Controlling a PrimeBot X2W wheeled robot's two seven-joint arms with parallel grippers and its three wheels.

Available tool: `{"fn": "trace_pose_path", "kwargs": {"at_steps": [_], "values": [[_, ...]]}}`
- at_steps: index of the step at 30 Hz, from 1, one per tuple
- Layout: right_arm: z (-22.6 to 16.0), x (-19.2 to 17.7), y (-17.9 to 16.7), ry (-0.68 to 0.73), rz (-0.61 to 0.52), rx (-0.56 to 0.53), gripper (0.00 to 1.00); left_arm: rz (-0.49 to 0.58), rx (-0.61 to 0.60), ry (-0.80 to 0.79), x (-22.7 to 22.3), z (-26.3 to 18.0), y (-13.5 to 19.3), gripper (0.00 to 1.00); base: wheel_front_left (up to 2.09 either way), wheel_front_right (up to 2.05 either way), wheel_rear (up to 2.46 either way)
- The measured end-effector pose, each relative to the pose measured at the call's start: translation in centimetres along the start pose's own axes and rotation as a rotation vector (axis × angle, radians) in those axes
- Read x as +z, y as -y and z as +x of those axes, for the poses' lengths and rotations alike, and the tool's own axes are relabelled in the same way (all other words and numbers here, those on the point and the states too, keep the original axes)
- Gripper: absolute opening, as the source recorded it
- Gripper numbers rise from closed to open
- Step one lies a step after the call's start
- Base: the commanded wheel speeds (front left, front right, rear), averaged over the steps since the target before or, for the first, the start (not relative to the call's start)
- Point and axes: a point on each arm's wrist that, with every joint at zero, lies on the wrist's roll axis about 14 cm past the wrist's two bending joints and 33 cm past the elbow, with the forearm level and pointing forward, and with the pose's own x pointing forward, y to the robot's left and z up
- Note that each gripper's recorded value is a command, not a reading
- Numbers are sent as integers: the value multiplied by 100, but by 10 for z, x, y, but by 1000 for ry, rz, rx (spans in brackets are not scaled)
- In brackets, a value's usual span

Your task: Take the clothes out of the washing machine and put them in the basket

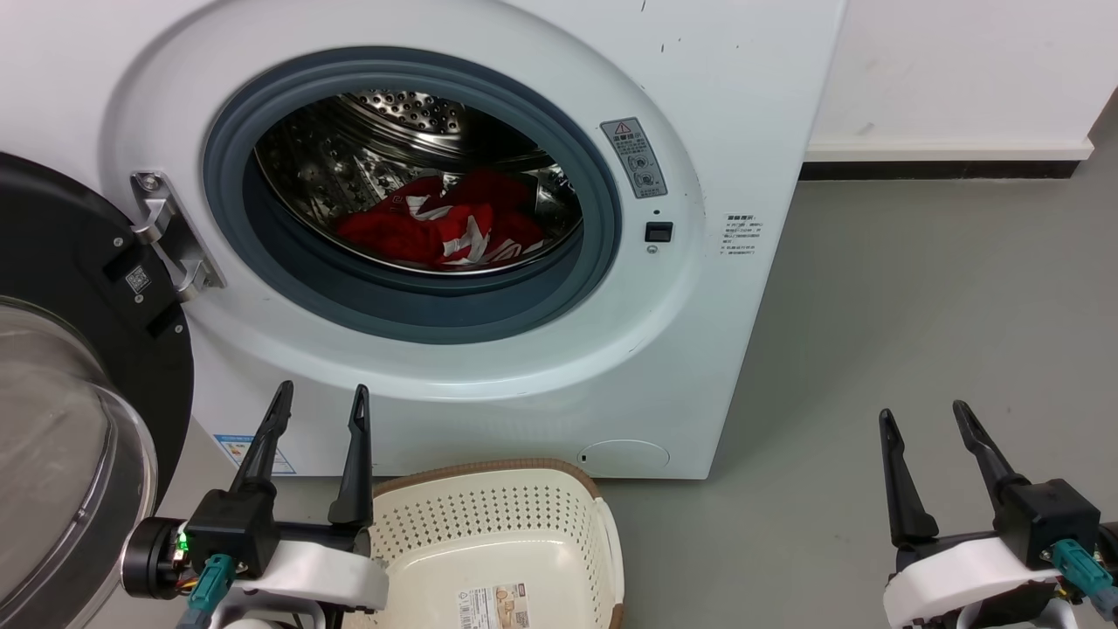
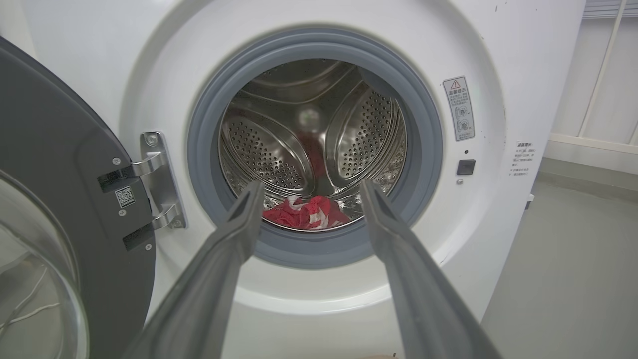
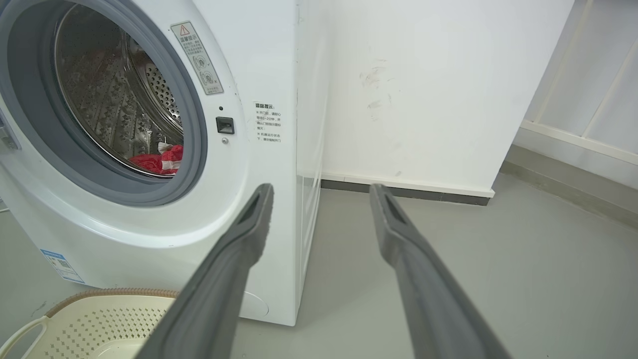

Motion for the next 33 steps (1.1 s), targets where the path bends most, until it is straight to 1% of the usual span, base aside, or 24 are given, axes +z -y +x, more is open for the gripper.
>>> {"fn": "trace_pose_path", "kwargs": {"at_steps": [20,26,33], "values": [[4,-6,0,-15,11,1,100,-6,7,-27,-10,3,-2,100,0,0,0],[10,-7,0,-15,13,0,100,-11,-9,-45,-20,20,2,100,0,0,0],[20,-18,4,-42,14,-6,100,-7,-30,-97,-45,60,1,100,0,0,0]]}}
